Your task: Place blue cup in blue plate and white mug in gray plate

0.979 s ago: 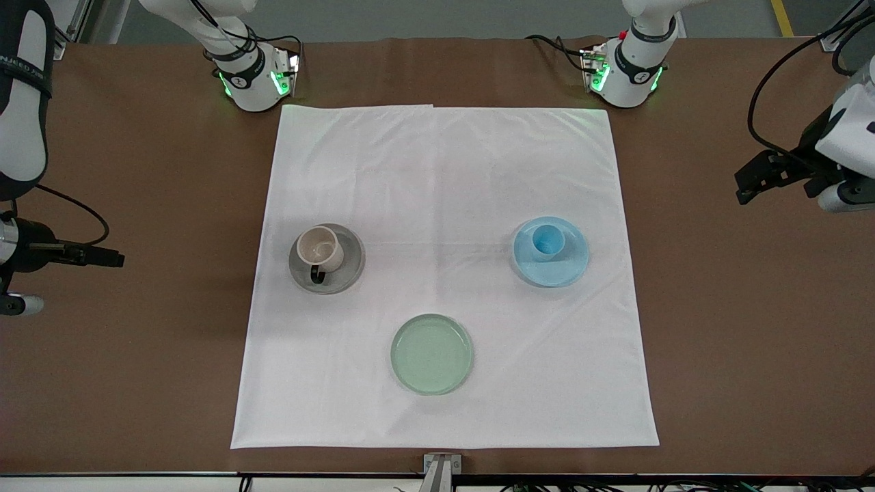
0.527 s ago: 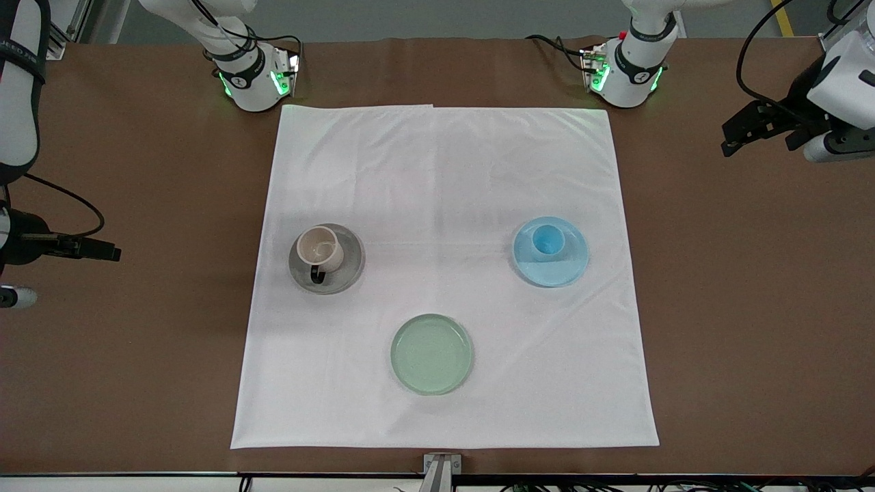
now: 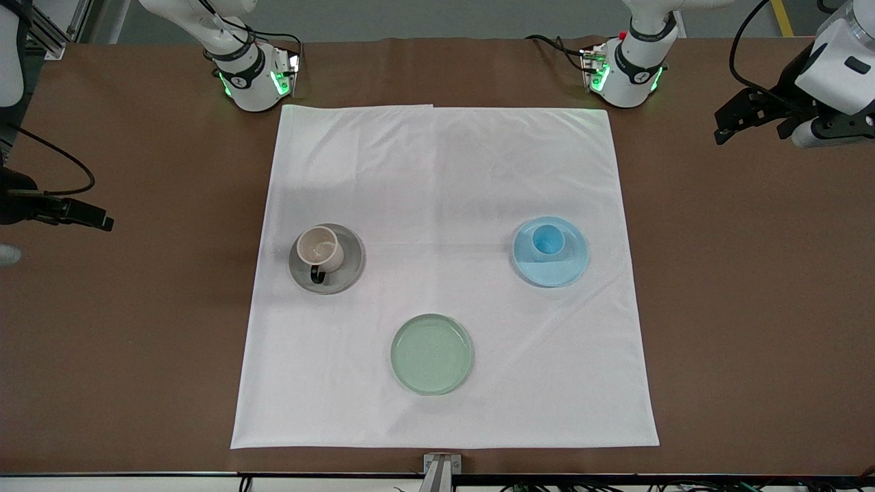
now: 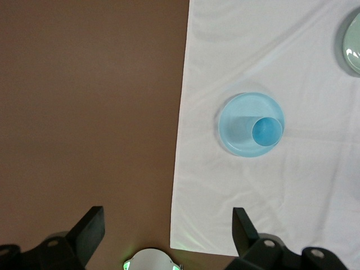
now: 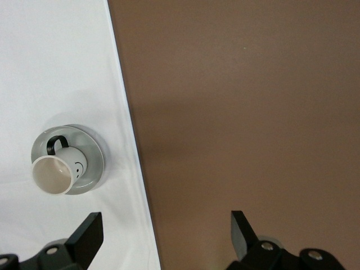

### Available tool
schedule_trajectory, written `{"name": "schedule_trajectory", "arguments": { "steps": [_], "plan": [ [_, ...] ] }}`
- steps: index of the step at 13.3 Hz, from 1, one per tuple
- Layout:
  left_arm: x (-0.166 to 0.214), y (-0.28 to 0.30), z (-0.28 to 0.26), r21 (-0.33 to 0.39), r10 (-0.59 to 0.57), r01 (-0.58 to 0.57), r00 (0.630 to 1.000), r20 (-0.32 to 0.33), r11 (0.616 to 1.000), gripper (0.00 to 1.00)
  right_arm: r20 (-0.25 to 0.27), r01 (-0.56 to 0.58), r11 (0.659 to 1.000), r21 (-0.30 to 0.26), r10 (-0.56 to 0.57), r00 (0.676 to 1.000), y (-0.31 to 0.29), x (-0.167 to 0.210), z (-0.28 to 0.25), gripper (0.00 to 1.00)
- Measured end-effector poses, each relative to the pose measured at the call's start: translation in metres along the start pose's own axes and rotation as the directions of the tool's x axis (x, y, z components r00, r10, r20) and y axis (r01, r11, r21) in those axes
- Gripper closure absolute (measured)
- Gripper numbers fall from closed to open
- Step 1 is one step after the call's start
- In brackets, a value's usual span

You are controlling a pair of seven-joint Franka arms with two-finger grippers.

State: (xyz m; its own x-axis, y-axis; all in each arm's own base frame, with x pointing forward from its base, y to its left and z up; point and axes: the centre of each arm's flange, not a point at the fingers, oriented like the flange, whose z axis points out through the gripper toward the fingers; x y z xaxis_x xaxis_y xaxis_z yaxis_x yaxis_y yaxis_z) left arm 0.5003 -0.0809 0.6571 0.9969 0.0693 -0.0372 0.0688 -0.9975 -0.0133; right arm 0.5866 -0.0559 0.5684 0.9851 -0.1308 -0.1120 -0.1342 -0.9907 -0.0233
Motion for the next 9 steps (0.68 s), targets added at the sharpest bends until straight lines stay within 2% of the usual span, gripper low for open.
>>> {"name": "schedule_trajectory", "arguments": {
  "steps": [9],
  "plan": [
    [0.01,0.001,0.0,-0.01,-0.001,0.0,0.997,-0.075,1.0,0.0,-0.044,0.025,1.0,0.016,-0.024,0.999,-0.005,-0.065,-0.067,0.0]
  ]
}}
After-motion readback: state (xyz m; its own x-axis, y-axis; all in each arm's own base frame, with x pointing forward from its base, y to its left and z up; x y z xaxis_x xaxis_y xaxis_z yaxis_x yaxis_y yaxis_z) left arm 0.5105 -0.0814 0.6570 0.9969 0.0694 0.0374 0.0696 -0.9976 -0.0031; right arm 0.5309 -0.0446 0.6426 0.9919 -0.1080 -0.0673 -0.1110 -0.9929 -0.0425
